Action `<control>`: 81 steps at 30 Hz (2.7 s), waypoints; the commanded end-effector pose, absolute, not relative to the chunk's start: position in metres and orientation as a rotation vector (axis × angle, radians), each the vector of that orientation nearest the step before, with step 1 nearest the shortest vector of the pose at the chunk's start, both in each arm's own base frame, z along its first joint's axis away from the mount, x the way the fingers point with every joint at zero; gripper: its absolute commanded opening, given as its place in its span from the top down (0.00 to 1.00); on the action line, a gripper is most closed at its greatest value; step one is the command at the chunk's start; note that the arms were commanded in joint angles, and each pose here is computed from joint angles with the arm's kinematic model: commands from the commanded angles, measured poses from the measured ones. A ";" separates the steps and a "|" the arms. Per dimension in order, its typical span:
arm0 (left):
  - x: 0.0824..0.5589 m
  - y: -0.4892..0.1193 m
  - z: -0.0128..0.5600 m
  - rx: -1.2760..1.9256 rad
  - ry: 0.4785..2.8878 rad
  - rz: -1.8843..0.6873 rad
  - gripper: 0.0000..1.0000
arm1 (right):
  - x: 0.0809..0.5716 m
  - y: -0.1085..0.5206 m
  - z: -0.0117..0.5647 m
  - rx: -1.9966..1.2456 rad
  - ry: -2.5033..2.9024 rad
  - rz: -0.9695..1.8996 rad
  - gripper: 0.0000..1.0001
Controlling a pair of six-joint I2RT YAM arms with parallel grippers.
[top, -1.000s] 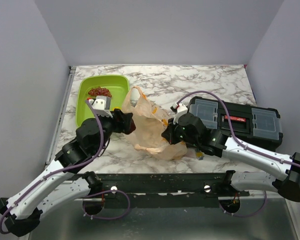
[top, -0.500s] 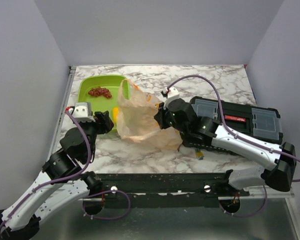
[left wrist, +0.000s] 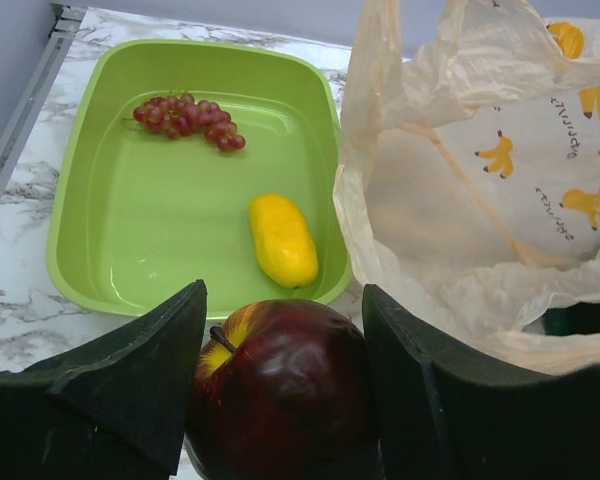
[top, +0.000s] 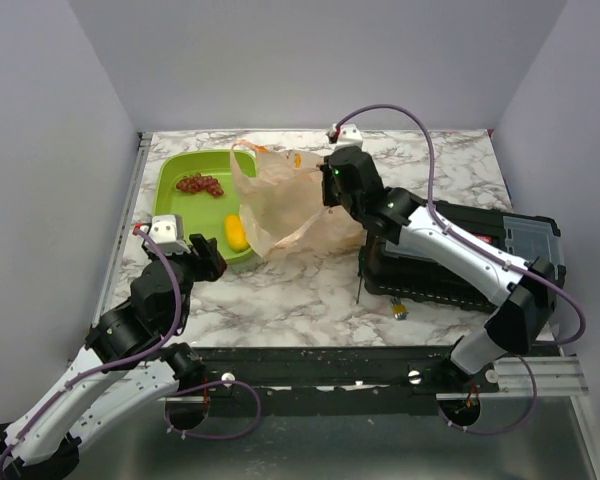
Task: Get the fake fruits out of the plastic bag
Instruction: Move the plastic bag to the center of the board, then place the fake fruit in the bin.
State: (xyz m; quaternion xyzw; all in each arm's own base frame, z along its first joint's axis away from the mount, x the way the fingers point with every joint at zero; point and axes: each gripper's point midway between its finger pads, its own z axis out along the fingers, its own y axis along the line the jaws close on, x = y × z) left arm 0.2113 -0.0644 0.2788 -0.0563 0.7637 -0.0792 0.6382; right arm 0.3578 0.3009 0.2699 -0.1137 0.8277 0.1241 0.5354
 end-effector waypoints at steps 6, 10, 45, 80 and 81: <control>0.211 -0.063 0.267 -0.127 1.774 -0.156 1.00 | 0.402 0.272 0.255 -0.138 2.050 0.150 0.88; 0.211 -0.065 0.259 -0.130 1.794 -0.160 1.00 | 0.418 0.249 0.247 -0.051 2.061 0.055 0.88; 0.329 -0.030 0.228 -0.458 2.101 -0.156 1.00 | 0.333 0.241 0.307 -0.244 2.036 0.449 0.01; 0.359 0.054 0.074 -1.210 2.262 0.053 0.48 | 0.290 0.194 0.313 -0.147 1.962 0.451 0.01; 0.360 0.054 0.075 -1.206 2.259 0.048 0.44 | 0.290 0.194 0.312 -0.143 1.964 0.453 0.01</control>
